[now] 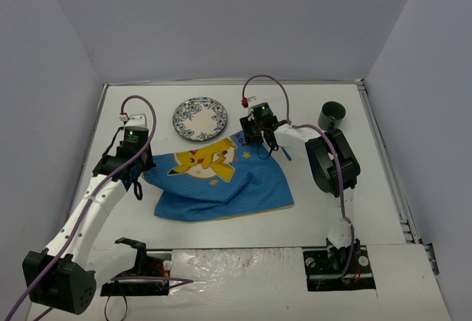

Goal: Set the dinner table for one person

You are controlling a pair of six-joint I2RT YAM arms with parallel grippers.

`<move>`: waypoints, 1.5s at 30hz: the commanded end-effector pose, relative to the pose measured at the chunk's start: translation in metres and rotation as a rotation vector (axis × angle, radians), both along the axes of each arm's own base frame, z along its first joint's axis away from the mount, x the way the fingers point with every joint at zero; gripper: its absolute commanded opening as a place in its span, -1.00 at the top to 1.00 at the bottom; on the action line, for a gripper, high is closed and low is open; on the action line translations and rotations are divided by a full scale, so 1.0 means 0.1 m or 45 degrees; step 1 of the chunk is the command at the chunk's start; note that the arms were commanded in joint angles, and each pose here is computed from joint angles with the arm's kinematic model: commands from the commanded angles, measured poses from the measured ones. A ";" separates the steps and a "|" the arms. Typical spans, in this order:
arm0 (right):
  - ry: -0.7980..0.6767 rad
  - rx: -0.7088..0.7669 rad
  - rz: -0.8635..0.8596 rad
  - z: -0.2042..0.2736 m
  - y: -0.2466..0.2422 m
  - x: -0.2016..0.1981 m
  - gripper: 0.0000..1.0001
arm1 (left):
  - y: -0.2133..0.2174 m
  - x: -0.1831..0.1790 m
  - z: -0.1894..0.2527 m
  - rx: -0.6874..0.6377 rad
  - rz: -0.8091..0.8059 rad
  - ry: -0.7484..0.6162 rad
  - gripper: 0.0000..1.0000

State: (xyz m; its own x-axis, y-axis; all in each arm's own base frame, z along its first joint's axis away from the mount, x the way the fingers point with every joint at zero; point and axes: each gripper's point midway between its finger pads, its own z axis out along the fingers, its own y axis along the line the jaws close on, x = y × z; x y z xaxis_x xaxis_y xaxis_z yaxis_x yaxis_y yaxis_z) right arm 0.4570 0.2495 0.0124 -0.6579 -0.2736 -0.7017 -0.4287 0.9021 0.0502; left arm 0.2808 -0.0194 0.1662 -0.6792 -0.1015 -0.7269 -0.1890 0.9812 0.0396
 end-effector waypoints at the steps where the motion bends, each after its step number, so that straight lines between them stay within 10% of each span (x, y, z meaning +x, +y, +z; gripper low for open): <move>1: 0.170 -0.030 0.032 -0.33 -0.08 -0.28 0.31 | 0.08 0.05 0.22 0.018 0.038 -0.099 1.00; 8: 0.132 -0.013 0.042 -0.12 -0.10 -0.36 1.00 | 0.10 0.01 0.29 0.011 0.049 -0.122 1.00; 30: -0.689 0.367 0.006 3.05 -0.51 -1.03 1.00 | 0.45 -0.47 2.42 0.131 0.025 -0.852 1.00; 45: -0.877 0.629 0.362 3.81 -0.46 -2.08 1.00 | 0.57 -1.42 2.83 0.122 -0.025 -1.144 1.00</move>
